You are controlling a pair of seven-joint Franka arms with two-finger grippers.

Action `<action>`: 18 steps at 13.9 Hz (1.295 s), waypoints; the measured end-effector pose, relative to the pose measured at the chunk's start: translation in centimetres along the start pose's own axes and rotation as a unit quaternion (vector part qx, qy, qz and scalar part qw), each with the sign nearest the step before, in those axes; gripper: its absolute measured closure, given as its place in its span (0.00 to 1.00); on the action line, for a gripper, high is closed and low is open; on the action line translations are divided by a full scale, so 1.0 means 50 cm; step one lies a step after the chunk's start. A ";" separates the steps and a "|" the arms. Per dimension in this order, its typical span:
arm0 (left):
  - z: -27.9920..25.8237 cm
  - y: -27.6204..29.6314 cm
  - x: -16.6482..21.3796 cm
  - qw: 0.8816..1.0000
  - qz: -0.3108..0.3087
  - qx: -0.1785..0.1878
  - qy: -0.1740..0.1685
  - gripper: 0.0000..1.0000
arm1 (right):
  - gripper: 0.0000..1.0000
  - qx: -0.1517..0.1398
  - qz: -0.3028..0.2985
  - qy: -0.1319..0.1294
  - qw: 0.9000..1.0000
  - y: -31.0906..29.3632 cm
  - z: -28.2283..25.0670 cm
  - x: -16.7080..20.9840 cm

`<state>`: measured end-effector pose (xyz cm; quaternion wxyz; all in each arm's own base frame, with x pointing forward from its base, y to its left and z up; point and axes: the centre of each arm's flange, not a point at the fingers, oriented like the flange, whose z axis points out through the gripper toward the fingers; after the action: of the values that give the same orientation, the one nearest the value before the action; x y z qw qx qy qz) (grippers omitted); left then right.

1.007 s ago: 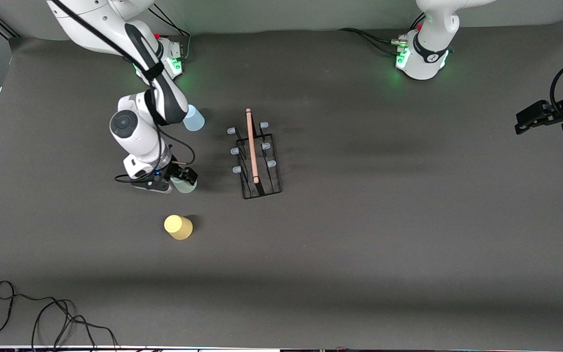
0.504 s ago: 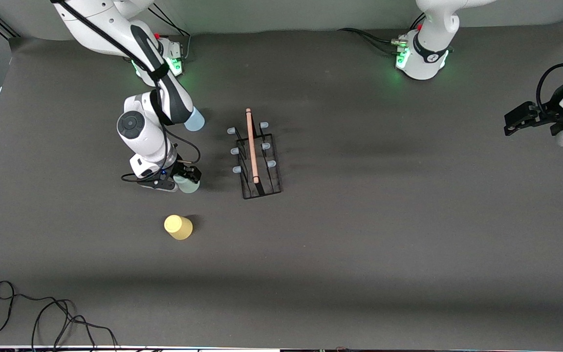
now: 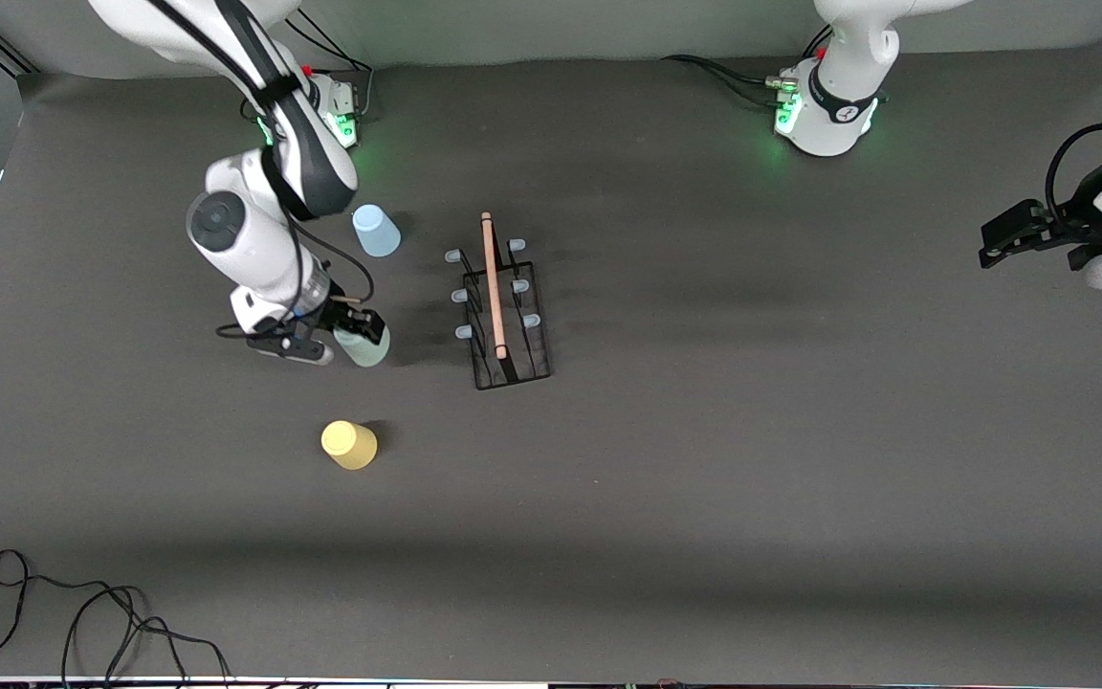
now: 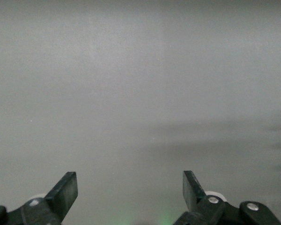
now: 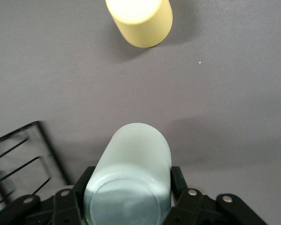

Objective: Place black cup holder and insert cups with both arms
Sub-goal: 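Carry the green cup with the right gripper onto a rack peg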

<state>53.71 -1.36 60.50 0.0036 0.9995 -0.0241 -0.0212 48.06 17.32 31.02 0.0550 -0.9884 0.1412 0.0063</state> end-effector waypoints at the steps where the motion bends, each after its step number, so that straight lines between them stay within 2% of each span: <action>1: 0.002 0.000 0.000 1.000 0.002 0.000 -0.001 0.00 | 0.31 0.006 0.009 -0.005 1.000 -0.012 -0.039 -0.014; 5: 0.003 -0.002 0.001 1.000 0.005 0.000 -0.002 0.00 | 0.31 0.023 0.049 -0.013 0.998 -0.131 -0.104 -0.134; 10: 0.017 -0.009 0.009 1.000 0.003 -0.002 -0.009 0.00 | 0.31 0.011 0.074 -0.019 0.997 -0.229 -0.088 -0.254; 13: 0.026 -0.009 0.012 1.000 0.003 -0.003 -0.016 0.00 | 0.31 -0.005 0.073 -0.009 0.997 -0.238 -0.076 -0.278; 18: 0.040 -0.001 0.012 1.000 0.005 -0.003 -0.028 0.00 | 0.30 -0.019 0.071 -0.014 0.997 -0.233 -0.049 -0.284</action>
<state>54.23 -1.34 58.49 0.0063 0.9983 -0.0295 -0.0492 37.69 32.09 35.10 0.0376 -0.9767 0.2096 0.0263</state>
